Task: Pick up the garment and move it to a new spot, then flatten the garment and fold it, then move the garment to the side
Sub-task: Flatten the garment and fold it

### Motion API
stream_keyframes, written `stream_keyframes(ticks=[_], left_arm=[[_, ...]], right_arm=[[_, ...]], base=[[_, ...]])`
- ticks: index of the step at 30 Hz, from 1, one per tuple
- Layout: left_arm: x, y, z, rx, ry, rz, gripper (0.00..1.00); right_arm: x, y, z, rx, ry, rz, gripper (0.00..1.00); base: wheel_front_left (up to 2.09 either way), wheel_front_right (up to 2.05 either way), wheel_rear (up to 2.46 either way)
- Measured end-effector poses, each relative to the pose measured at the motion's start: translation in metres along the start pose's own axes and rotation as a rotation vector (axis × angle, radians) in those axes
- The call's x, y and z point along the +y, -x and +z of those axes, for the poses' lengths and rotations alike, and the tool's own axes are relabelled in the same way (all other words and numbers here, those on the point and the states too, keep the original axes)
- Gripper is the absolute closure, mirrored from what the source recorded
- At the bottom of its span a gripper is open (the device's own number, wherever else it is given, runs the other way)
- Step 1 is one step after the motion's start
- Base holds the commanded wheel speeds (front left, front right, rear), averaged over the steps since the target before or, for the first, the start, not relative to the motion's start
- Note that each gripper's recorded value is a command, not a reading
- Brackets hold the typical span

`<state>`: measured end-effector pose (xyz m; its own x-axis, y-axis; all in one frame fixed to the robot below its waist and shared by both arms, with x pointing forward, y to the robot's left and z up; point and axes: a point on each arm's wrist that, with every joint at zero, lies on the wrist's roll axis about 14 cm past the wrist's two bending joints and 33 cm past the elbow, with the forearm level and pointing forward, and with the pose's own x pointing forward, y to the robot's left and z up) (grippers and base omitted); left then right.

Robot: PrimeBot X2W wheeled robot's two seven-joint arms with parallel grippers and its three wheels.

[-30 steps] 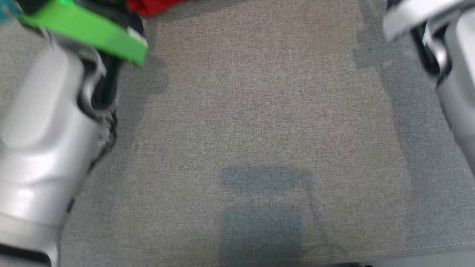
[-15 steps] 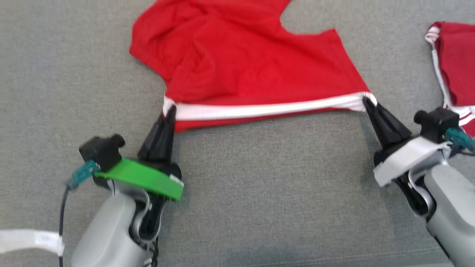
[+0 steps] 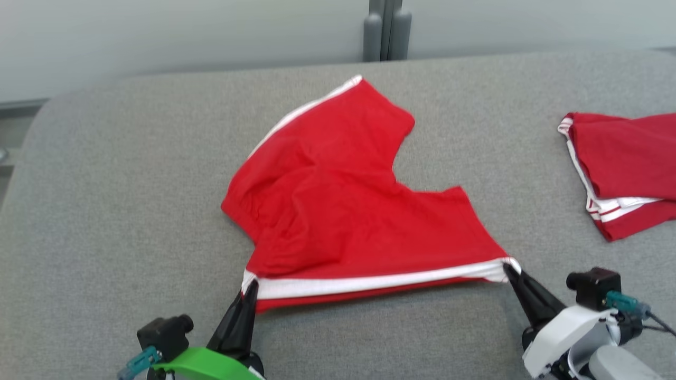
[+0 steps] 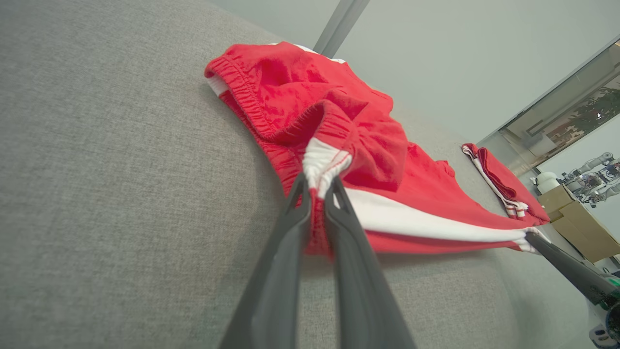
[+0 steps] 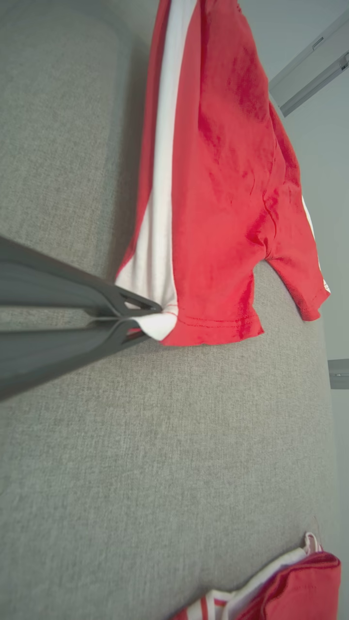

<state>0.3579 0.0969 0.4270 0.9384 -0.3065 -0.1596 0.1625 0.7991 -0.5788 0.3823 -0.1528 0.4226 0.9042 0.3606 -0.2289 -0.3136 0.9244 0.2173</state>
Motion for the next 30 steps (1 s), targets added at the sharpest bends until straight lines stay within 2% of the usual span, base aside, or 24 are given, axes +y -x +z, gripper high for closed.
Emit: stream_keyframes(ticks=[17,23,30], left_arm=[[-0.003,0.055,-0.004,-0.052,-0.009,0.029,1.00],[0.002,0.058,0.005,-0.087,-0.011,0.050,1.00],[-0.016,0.044,0.030,-0.157,-0.028,-0.004,1.00]], right_arm=[[0.025,0.044,0.014,-0.096,-0.011,0.012,1.00],[0.032,0.034,0.024,-0.116,0.012,0.045,1.00],[0.035,-0.004,0.066,-0.186,0.118,0.089,1.00]], base=[[0.00,0.00,0.00],[0.00,0.00,0.00],[0.00,0.00,0.00]])
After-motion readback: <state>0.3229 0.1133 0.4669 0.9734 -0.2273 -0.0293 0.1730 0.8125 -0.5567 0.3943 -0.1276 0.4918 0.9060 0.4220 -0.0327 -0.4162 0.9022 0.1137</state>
